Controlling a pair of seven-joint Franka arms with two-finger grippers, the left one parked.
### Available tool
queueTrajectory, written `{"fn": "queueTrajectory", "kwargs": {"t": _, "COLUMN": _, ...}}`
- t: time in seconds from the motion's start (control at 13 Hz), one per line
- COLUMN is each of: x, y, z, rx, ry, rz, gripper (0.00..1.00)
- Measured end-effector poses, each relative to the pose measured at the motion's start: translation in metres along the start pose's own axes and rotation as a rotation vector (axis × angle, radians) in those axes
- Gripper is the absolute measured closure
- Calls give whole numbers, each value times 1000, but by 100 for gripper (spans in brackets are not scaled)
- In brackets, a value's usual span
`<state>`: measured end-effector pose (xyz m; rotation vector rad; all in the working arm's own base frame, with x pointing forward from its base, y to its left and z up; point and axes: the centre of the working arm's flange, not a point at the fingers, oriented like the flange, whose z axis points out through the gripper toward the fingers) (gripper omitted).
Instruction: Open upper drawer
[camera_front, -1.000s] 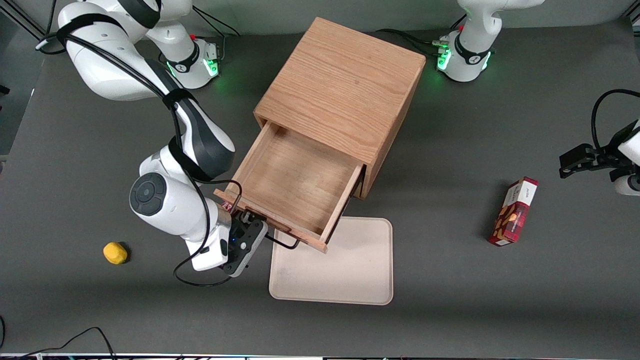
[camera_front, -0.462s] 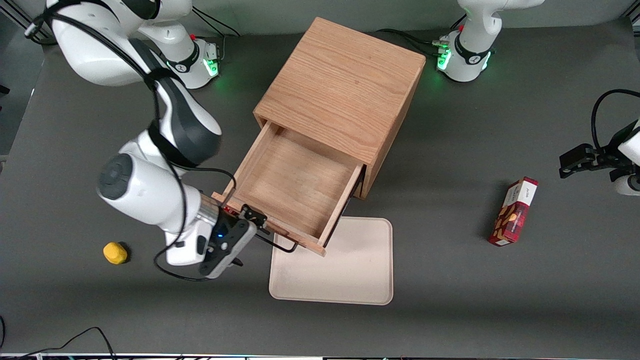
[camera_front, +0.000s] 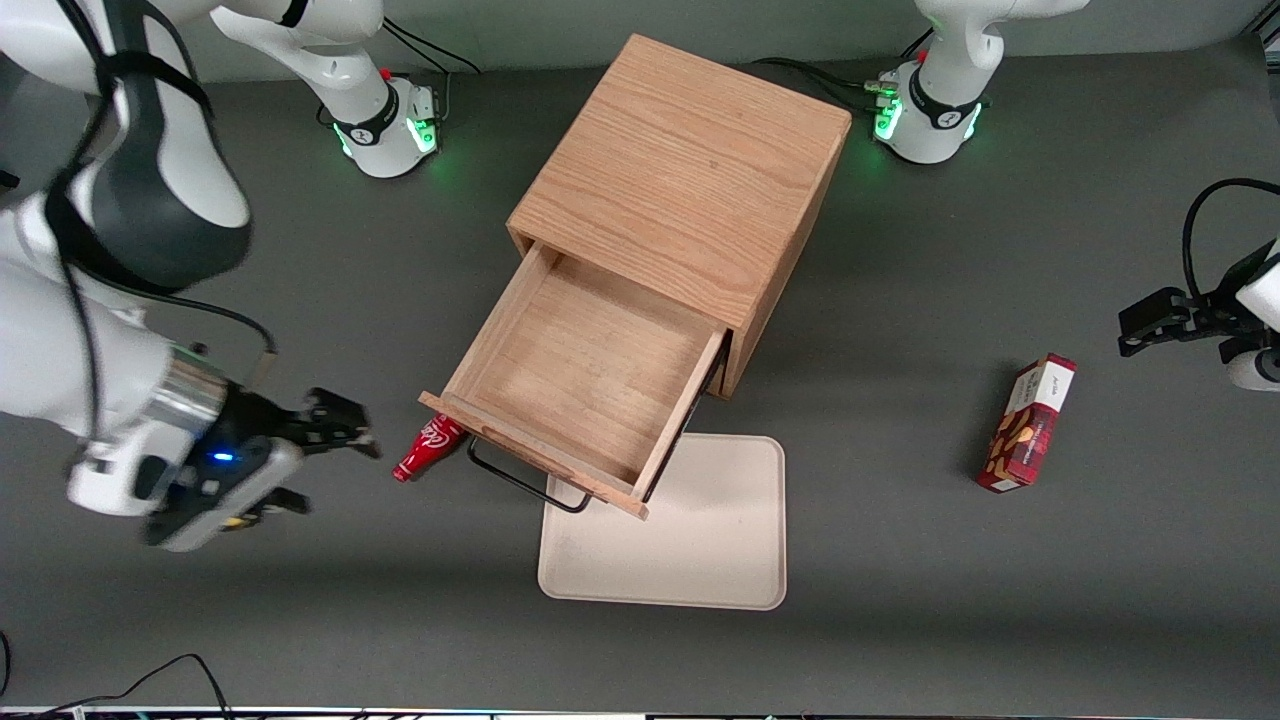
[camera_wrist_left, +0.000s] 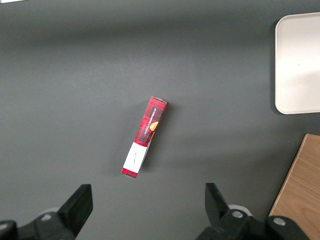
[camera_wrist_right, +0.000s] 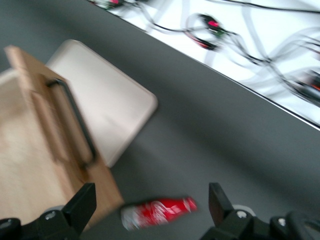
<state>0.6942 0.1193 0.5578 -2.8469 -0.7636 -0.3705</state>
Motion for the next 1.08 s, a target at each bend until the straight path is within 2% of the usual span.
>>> {"fn": "queueTrajectory", "kwargs": {"t": 0.15, "x": -40, "y": 38, "z": -30, "rx": -104, "ry": -34, "rz": 68, "gripper": 0}}
{"fn": "queueTrajectory", "kwargs": {"t": 0.23, "x": -60, "y": 56, "z": -37, "rx": -140, "ry": -54, "rz": 103, "gripper": 0}}
{"fn": "queueTrajectory", "kwargs": {"t": 0.31, "x": -79, "y": 73, "z": -39, "rx": -166, "ry": -58, "rz": 136, "gripper": 0}}
{"fn": "queueTrajectory", "kwargs": {"t": 0.46, "x": -121, "y": 101, "z": -30, "rx": -210, "ry": -40, "rz": 247, "gripper": 0}}
{"fn": "queueTrajectory", "kwargs": {"t": 0.62, "x": -156, "y": 106, "z": -15, "rx": -208, "ry": -61, "rz": 425, "gripper": 0}}
{"fn": "queueTrajectory", "kwargs": {"t": 0.77, "x": -171, "y": 98, "z": -10, "rx": -192, "ry": -108, "rz": 566, "gripper": 0}}
{"fn": "queueTrajectory", "kwargs": {"t": 0.92, "x": -174, "y": 92, "z": -17, "rx": -179, "ry": -164, "rz": 670, "gripper": 0}}
{"fn": "queueTrajectory", "kwargs": {"t": 1.08, "x": -169, "y": 85, "z": -28, "rx": -177, "ry": -185, "rz": 725, "gripper": 0}}
